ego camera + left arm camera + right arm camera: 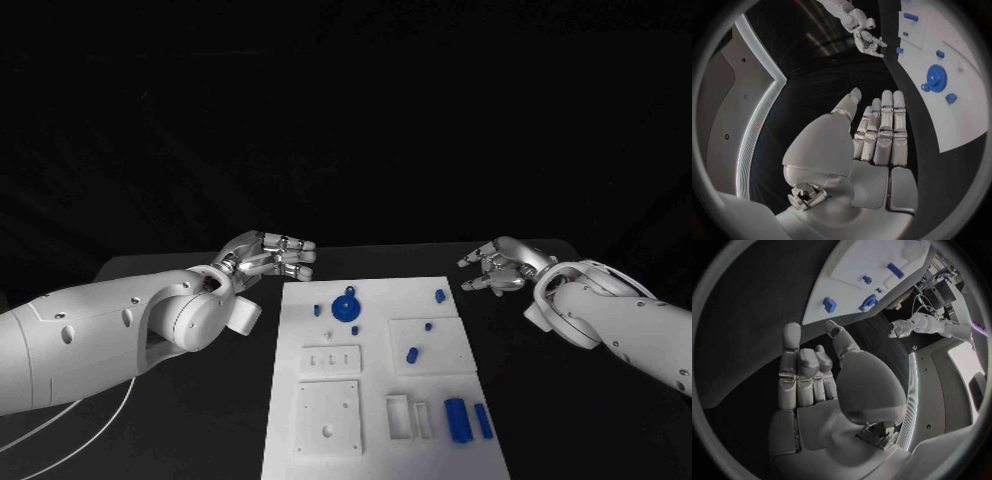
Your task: Assemble the parts on the task board
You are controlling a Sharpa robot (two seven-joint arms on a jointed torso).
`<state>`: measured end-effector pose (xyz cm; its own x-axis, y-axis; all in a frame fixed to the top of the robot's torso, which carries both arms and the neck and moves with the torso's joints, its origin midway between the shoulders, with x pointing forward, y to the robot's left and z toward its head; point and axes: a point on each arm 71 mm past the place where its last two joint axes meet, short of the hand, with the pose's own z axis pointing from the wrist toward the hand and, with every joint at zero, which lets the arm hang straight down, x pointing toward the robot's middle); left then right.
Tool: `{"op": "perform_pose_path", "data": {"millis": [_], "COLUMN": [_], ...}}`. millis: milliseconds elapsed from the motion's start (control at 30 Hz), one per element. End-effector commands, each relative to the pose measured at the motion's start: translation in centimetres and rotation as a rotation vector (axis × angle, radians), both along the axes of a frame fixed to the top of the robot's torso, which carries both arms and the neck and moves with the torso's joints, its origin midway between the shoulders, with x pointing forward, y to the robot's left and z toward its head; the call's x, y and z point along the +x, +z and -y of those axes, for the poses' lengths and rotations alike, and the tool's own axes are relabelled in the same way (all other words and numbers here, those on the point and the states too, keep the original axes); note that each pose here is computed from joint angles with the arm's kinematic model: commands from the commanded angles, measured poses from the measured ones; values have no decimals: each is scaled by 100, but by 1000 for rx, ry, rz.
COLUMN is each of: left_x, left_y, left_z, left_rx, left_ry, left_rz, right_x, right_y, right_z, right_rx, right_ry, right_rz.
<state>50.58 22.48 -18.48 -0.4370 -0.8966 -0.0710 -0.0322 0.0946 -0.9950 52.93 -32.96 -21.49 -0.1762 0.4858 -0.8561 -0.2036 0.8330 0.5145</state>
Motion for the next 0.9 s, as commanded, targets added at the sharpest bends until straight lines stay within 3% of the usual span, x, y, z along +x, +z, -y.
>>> {"op": "perform_pose_path", "data": {"millis": [33, 533, 900], "left_x": [-2, 2, 0], "left_y": [9, -5, -6], "left_z": [20, 18, 25], "left_rx": [-11, -11, -11], "left_ry": [-16, -19, -21], "left_rz": [13, 9, 7], "right_x": [-18, -21, -29], "right_y": [-93, -404, -544], "right_z": [-24, -106, -173], "right_rx": [32, 69, 76], "right_ry": [53, 44, 40], "right_rz": [-49, -104, -115]}}
